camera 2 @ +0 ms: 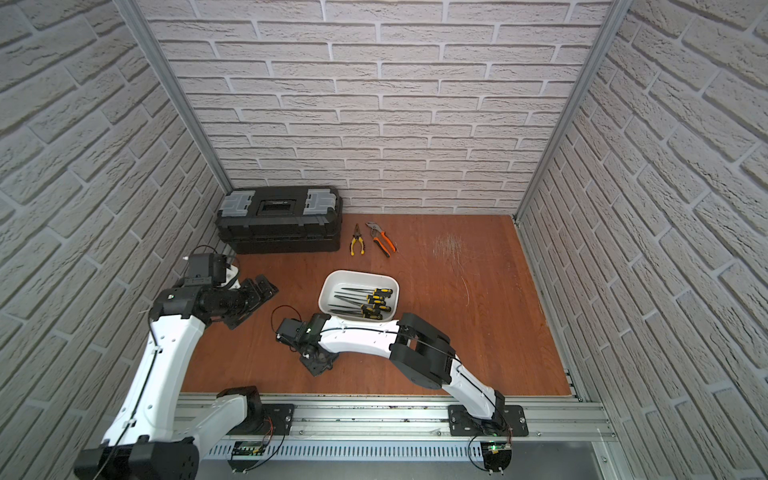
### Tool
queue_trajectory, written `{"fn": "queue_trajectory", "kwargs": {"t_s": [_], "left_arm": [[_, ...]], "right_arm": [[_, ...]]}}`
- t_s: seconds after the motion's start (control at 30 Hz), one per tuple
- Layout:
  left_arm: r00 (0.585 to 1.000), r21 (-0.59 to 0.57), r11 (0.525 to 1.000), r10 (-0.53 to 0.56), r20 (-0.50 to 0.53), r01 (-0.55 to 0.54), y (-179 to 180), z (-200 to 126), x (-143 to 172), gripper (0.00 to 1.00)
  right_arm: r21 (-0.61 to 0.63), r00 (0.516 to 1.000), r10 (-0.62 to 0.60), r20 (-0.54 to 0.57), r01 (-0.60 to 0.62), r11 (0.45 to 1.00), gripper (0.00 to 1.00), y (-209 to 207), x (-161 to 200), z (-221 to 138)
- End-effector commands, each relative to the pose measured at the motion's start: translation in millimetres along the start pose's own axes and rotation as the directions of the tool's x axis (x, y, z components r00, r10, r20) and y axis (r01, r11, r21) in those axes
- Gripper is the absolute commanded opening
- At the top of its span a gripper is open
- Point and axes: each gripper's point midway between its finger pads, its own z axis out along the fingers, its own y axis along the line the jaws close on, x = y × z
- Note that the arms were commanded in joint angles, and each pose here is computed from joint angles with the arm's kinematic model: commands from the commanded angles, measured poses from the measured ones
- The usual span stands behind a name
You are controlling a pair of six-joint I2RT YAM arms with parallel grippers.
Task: Put the file tool into the storage box
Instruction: Pick up the file tool from the center of the board.
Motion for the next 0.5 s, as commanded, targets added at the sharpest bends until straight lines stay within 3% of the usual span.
{"fn": "queue_trajectory", "kwargs": {"t_s": [0.0,0.47], "left_arm": [[0.999,-0.014,1.000,0.015,0.044,-0.014,-9.1,-7.5,-13.4,0.98],[0.994,0.034,0.998,0.043,0.103,-0.047,-38.5,-36.2,-39.1,0.98]], "right_arm": [[-0.032,0.993,-0.071,0.089,0.075,0.997,0.12,-7.9,-12.5,-45.1],[-0.051,0.972,-0.172,0.163,0.182,0.982,0.10,-50.6,-13.5,-115.1]]}}
